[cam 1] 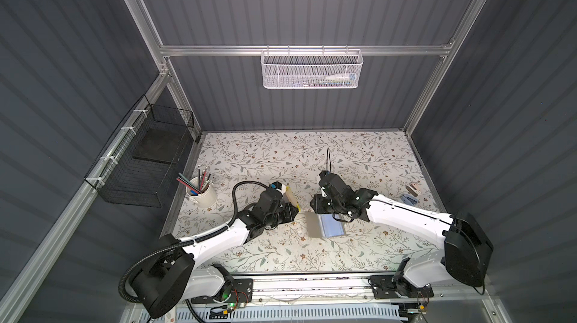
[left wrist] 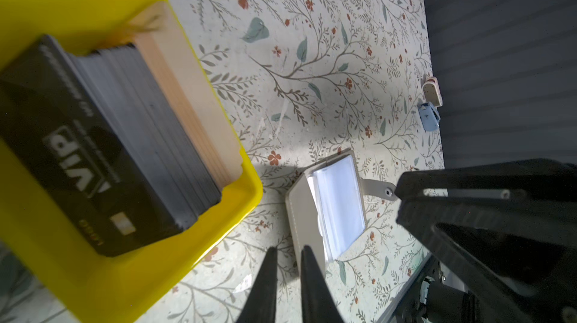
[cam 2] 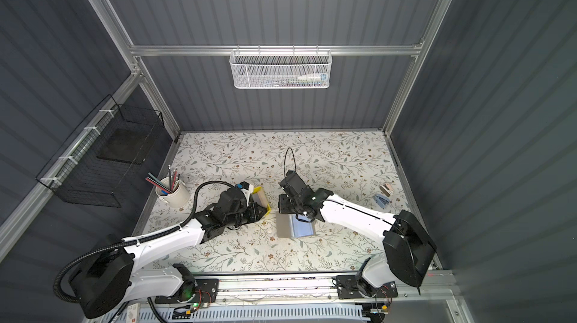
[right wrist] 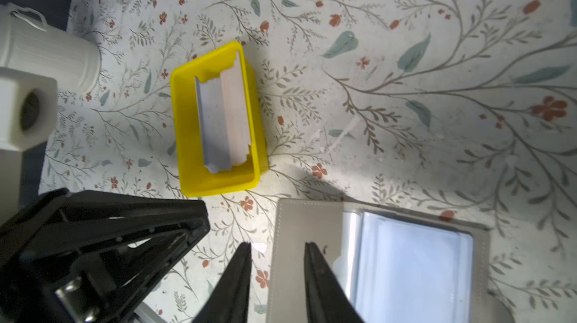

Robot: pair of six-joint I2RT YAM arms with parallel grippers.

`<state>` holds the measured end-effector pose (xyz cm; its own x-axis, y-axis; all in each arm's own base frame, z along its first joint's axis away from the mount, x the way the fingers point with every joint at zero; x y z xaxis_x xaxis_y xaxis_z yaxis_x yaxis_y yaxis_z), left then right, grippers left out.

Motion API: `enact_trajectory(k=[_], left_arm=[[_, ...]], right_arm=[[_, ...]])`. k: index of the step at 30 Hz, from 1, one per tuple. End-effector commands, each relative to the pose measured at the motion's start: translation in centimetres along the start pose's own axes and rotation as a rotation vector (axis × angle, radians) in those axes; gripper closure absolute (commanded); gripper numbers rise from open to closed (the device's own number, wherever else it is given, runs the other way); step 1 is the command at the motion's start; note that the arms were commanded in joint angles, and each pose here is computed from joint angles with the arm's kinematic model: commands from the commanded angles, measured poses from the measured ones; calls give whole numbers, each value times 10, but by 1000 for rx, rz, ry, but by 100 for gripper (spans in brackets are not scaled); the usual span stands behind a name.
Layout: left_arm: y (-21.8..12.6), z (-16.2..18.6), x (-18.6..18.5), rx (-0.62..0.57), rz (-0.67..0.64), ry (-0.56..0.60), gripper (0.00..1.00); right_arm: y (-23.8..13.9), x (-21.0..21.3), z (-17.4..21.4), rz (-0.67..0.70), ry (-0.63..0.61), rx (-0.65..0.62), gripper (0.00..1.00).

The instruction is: Put the credit cards into the card holder

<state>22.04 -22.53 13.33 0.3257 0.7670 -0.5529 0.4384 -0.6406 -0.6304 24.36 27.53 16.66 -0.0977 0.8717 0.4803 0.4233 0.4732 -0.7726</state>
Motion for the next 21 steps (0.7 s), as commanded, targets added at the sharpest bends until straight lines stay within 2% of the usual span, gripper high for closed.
enact_trajectory(k=[1, 13, 21], left_arm=[[-8, 5, 16, 33, -50, 7, 83], [-21, -4, 51, 39, -165, -56, 83], [-20, -14, 64, 34, -183, -81, 83]], right_arm=[[9, 11, -3, 12, -35, 17, 63], [56, 42, -5, 25, -86, 79, 32], [77, 48, -5, 42, -128, 113, 26]])
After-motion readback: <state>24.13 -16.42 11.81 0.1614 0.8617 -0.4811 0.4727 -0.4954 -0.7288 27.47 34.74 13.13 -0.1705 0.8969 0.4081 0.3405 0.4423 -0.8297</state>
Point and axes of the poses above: each gripper's point midway between its finger pads, its own y axis out along the fingers, its own x axis along the line the jaws close on, z = x × y, the point moved 5 cm from there along -y, back along the fingers, and after that the axes turned 10 degrees about y, right-handed, at the moved point
